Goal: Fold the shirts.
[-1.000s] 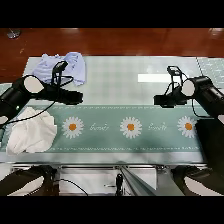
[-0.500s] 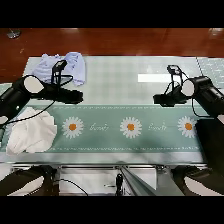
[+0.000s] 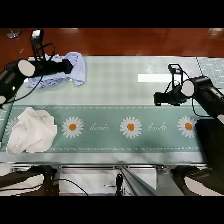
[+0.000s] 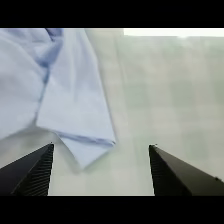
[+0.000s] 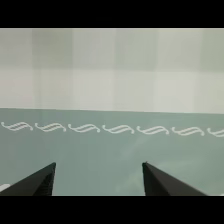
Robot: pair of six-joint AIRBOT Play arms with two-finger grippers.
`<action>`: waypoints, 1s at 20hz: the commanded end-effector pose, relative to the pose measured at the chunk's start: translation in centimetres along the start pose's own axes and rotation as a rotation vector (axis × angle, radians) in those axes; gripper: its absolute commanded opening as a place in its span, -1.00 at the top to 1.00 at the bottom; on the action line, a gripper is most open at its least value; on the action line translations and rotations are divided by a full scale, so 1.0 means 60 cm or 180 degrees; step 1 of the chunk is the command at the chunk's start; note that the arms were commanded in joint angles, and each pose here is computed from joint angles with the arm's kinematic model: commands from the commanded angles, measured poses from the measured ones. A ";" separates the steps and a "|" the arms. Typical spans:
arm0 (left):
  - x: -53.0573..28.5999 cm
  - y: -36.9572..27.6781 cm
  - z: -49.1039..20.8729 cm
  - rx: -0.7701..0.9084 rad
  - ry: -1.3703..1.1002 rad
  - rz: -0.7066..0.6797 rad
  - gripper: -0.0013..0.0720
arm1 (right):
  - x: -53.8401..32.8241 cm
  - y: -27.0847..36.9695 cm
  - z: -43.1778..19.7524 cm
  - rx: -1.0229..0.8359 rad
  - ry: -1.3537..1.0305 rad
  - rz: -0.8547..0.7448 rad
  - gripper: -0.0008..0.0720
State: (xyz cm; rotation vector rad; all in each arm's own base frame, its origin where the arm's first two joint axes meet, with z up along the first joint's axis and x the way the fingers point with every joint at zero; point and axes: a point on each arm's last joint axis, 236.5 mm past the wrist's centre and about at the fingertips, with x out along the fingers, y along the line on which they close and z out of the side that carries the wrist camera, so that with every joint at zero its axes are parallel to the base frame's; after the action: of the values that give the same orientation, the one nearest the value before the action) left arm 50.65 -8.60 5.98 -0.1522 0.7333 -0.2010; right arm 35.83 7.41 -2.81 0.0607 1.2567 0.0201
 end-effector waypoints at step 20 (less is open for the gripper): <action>0.144 0.276 -0.133 -0.0041 0.2027 0.1106 0.90 | -0.002 0.018 -0.024 0.0131 0.0197 0.0133 -0.73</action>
State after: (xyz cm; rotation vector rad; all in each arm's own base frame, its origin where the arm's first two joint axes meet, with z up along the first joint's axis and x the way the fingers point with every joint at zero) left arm 56.91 5.35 -7.97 0.0698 1.2329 0.0945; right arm 34.90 8.72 -2.99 0.1325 1.2979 0.0383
